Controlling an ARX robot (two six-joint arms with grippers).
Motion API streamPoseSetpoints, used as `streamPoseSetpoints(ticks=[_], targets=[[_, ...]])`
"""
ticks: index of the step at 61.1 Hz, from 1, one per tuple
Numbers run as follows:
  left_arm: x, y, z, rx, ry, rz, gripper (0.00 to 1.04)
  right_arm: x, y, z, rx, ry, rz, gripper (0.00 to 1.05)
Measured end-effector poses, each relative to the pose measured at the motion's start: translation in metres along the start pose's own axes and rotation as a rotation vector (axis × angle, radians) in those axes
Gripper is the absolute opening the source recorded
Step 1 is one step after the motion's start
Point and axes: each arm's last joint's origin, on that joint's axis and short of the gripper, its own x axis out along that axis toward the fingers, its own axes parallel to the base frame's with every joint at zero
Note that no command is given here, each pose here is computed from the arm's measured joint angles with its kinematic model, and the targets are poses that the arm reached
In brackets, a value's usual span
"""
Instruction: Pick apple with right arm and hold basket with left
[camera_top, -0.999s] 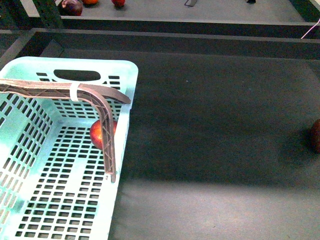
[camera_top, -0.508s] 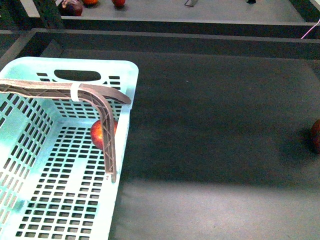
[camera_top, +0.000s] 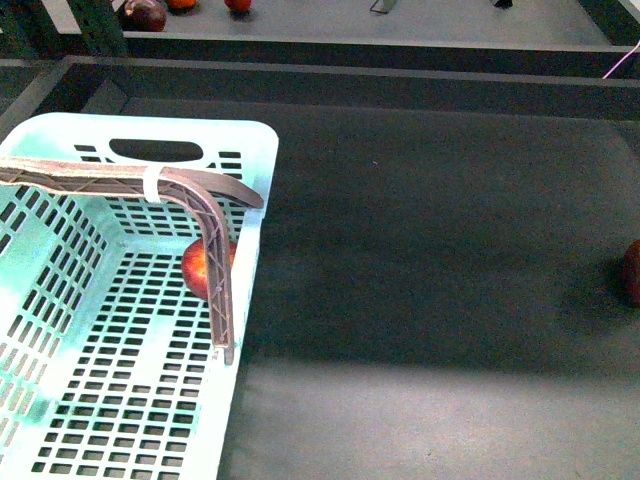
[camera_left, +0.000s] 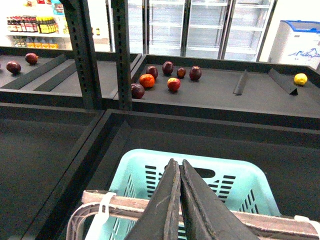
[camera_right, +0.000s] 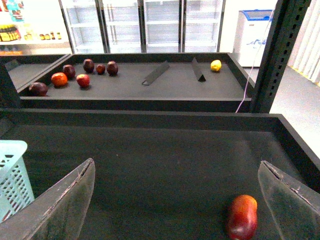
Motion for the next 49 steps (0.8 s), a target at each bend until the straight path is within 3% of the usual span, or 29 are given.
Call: streamPoseSetpoints(ticks=[14, 49], targets=[[-0.011, 0.015, -0.008, 0.007, -0.013, 0.007, 0.03, 0.000, 0.000, 0.000, 0.000, 0.000, 0.000, 0.96], [-0.029, 0.015, -0.006, 0.008, -0.025, 0.003, 0.03, 0.000, 0.000, 0.000, 0.000, 0.000, 0.000, 0.96]])
